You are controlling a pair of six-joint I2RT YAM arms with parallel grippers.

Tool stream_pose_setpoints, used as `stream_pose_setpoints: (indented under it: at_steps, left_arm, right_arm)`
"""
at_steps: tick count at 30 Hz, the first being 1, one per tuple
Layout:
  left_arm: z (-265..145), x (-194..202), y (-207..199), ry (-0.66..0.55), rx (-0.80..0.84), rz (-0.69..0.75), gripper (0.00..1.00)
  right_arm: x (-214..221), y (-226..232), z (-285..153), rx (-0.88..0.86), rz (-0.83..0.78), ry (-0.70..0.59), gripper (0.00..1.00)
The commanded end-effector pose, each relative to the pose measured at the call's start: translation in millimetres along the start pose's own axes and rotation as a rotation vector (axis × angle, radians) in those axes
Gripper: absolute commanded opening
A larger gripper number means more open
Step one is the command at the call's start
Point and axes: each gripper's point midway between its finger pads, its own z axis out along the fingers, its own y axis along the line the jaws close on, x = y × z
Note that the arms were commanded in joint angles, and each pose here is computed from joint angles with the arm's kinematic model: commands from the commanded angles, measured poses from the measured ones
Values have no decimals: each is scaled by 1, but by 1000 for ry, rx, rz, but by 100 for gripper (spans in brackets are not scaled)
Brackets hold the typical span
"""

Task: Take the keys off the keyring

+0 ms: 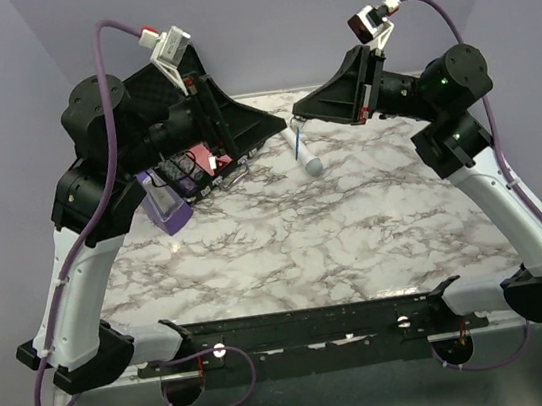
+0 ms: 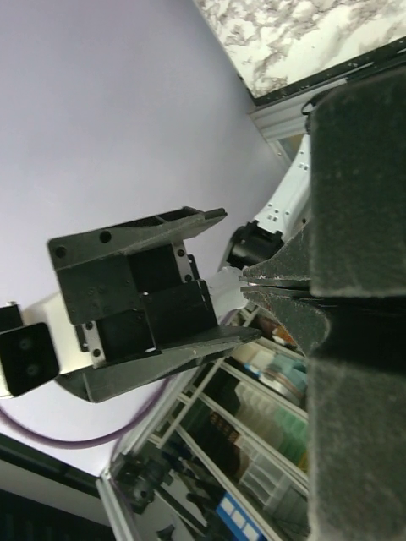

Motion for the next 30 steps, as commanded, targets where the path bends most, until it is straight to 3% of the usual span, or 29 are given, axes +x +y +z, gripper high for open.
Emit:
stream_pose_setpoints:
  at_steps: [1,10,30]
  left_arm:
    - [-5,22,-18,175,171,33,73]
    - [1,26,-18,215,216,41,55]
    - [15,18,-11,194,206,11,38]
  right_arm:
    - [17,13,-3,-47,-1,122,1]
    - [19,11,-4,-41,20,125,1]
    - [18,10,-3,-39,23,129,1]
